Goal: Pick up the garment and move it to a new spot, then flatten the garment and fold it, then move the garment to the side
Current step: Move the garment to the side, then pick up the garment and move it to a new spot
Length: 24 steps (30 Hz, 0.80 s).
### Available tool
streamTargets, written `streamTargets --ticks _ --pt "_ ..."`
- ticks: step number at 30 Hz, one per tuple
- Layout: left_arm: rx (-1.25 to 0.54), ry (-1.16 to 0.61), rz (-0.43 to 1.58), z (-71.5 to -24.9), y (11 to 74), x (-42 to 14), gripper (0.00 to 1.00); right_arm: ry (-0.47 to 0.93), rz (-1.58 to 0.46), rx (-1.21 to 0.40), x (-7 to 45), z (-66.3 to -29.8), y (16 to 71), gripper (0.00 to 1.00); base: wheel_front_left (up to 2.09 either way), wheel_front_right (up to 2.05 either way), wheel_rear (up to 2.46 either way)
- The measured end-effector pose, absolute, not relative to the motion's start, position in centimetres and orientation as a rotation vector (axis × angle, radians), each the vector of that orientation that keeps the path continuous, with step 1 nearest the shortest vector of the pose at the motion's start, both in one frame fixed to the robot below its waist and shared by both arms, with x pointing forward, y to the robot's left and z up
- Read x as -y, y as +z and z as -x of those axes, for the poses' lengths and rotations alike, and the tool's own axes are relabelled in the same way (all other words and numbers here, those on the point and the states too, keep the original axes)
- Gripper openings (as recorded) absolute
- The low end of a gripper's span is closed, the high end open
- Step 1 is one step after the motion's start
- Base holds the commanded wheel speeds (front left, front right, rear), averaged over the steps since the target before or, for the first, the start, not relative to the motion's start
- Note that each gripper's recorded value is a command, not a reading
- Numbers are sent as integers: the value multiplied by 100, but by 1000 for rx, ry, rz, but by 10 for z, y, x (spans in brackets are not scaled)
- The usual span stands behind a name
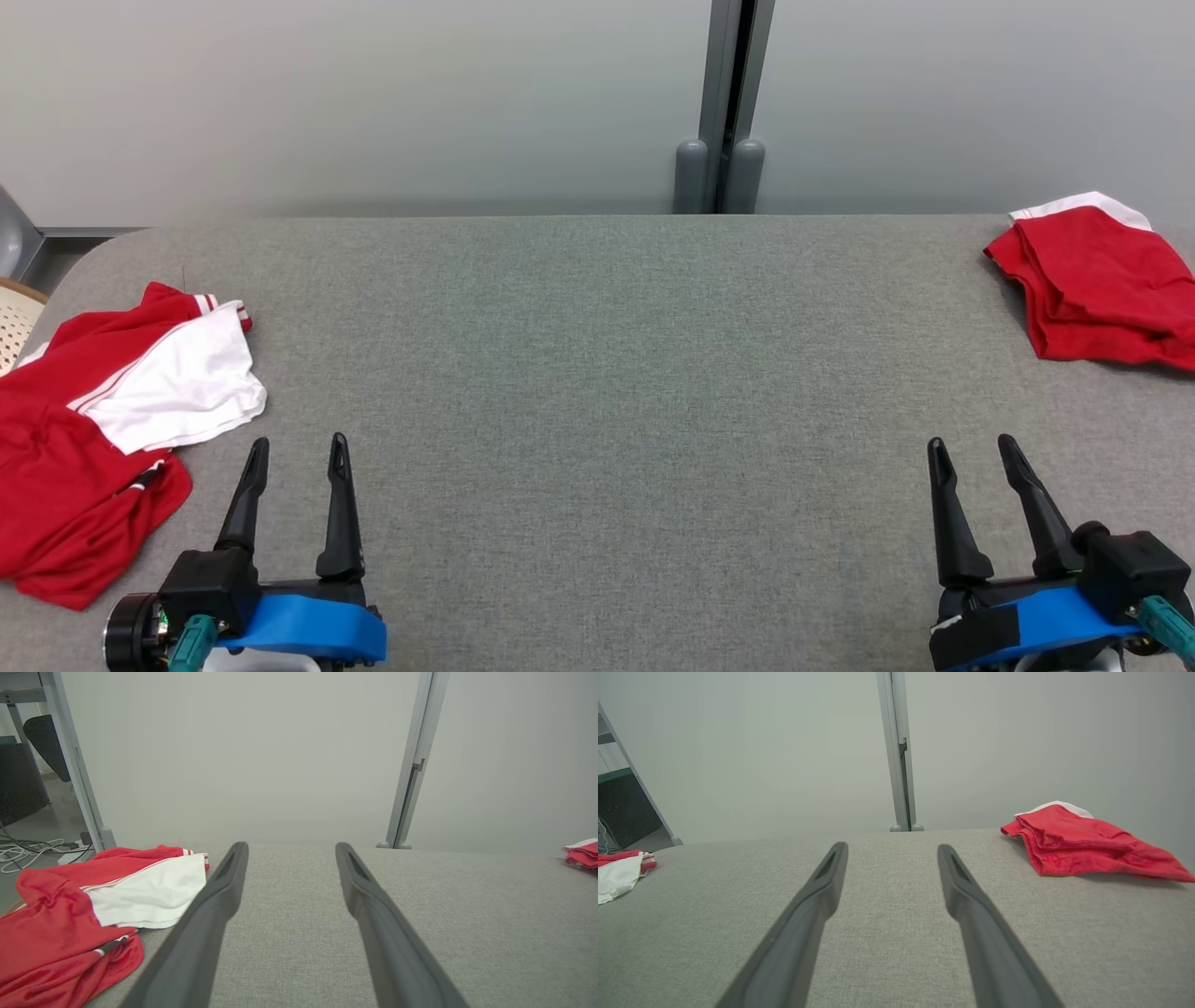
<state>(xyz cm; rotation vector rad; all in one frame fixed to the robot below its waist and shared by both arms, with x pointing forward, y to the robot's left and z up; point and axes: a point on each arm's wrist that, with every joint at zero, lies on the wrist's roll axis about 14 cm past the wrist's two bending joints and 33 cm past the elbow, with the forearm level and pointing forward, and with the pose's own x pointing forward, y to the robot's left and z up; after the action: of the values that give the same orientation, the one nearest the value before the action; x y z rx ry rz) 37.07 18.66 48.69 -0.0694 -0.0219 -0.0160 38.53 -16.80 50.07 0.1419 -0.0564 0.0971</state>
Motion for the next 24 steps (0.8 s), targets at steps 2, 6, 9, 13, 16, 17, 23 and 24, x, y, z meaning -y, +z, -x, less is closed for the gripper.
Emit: streamTargets --ticks 2,6,9,13,16,17,23,24 --pt "23 -18 69 -371 487 -186 100 95 -143 53 168 -384 500 100 0 0 0" --pt "22 -20 69 -371 487 -185 100 93 -143 55 169 -383 501 100 0 0 0" --pt "24 -18 68 -371 488 -186 100 94 -143 55 168 -383 501 100 0 0 0" --pt "23 -8 68 -370 487 -189 100 102 -141 47 165 -384 500 100 0 0 0" --pt "24 3 67 -369 488 -193 100 113 -142 46 161 -384 500 100 0 0 0" --pt "25 8 67 -368 488 -195 100 119 -143 46 159 -385 500 100 0 0 0" --pt "31 42 64 -361 490 -206 100 165 -160 36 142 -387 497 100 0 0 0" --pt "33 51 61 -360 490 -208 100 175 -166 34 139 -388 497 100 0 0 0"
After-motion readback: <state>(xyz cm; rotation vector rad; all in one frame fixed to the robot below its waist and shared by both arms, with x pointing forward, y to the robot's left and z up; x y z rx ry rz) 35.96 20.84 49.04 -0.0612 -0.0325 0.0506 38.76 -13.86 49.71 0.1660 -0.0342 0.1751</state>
